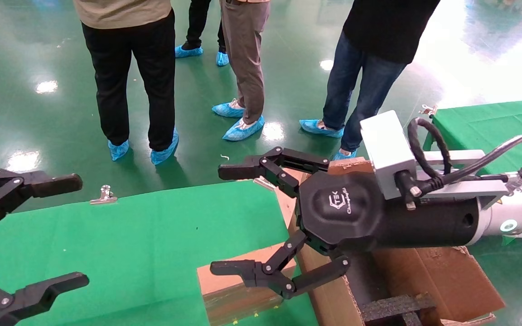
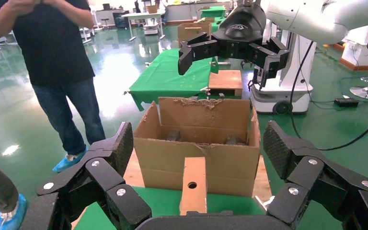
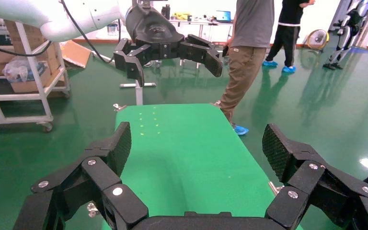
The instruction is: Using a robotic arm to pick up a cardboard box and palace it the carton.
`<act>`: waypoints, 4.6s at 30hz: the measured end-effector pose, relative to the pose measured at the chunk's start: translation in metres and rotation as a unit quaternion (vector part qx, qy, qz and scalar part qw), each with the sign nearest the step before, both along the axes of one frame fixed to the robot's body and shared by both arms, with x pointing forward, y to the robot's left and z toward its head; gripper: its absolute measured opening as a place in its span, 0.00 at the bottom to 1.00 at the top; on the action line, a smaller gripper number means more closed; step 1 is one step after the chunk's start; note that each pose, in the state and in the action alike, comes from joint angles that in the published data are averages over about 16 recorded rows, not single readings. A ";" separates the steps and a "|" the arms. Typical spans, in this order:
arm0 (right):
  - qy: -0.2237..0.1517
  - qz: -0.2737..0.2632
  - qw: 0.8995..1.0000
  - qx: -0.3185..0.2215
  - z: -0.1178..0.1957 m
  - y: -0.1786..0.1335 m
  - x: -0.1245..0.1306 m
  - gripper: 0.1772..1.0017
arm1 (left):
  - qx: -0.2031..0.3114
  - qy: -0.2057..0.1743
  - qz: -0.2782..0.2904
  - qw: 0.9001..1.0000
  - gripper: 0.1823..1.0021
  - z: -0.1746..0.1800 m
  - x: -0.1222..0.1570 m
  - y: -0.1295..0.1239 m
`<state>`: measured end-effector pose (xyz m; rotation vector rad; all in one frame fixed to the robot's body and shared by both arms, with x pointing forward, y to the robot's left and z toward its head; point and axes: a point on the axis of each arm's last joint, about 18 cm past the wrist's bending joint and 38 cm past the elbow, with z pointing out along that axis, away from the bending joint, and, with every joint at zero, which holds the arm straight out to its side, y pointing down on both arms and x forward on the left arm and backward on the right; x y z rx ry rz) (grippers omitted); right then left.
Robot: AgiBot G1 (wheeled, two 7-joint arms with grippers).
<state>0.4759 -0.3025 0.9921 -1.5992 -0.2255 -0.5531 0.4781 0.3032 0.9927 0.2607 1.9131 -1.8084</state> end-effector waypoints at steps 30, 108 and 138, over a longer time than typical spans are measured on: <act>0.022 -0.066 0.960 -0.271 -0.040 0.019 0.082 1.00 | 0.000 0.000 0.000 1.000 0.36 0.000 0.000 0.000; -0.030 -0.050 0.865 -0.498 -0.052 0.048 0.146 0.30 | 0.000 0.000 0.000 1.000 0.84 0.000 0.000 0.000; -0.108 -0.174 0.886 -0.416 0.118 -0.022 0.099 0.23 | 0.000 0.000 0.000 1.000 1.00 0.000 0.000 0.000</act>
